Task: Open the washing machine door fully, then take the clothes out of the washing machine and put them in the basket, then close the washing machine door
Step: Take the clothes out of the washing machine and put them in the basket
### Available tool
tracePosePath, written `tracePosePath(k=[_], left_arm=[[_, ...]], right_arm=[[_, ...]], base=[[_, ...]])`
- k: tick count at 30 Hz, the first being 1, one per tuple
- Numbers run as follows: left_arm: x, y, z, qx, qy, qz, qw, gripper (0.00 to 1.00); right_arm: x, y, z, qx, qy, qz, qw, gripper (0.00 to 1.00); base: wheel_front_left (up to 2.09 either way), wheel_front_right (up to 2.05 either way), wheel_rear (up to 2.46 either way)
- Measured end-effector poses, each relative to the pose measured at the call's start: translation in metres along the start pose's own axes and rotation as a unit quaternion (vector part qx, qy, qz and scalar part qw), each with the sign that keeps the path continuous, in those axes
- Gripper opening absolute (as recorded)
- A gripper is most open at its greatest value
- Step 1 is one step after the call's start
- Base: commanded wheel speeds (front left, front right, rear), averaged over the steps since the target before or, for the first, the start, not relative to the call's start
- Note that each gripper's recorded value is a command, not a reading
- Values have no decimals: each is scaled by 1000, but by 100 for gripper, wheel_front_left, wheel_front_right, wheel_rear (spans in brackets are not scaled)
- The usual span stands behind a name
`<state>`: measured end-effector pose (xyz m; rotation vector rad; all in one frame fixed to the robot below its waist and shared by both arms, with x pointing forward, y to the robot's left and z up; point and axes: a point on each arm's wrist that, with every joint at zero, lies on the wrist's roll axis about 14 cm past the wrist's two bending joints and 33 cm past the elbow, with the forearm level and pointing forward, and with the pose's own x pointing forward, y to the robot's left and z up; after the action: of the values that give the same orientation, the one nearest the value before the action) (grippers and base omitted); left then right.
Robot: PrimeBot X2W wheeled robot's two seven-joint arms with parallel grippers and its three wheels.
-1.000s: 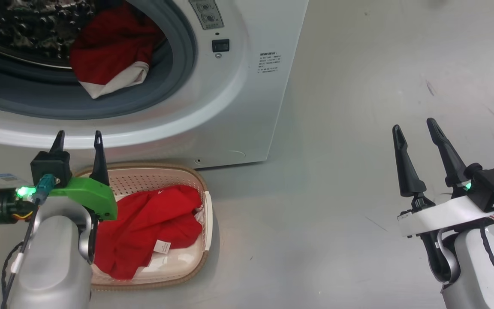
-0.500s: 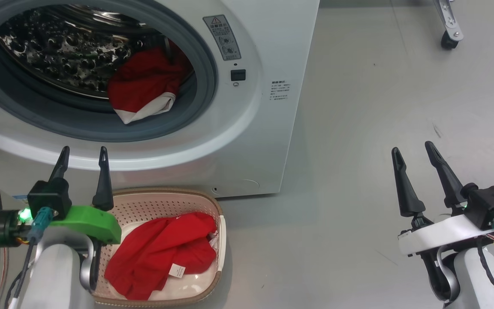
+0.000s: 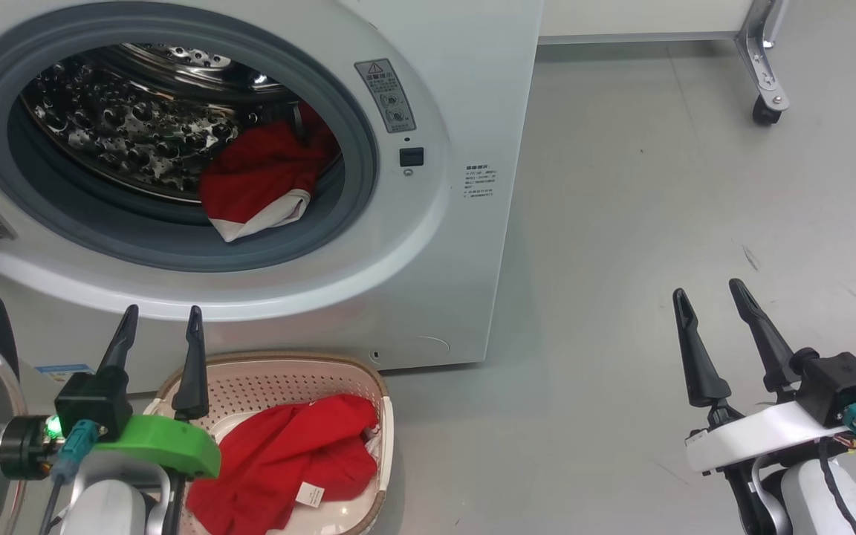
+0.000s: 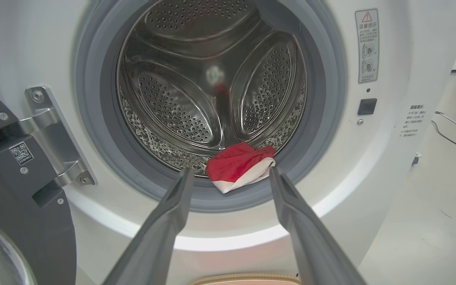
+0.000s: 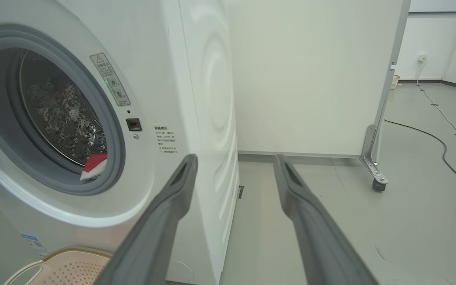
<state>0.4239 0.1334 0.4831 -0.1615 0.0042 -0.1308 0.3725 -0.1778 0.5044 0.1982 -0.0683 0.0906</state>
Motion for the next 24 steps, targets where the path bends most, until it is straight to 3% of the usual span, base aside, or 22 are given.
tracePosePath(k=[24], left_arm=[[-12, -21, -1, -9, -2, -29, 1000, 100]], right_arm=[[-7, -3, 4, 1, -5, -8, 1000, 100]], base=[[0, 0, 0]])
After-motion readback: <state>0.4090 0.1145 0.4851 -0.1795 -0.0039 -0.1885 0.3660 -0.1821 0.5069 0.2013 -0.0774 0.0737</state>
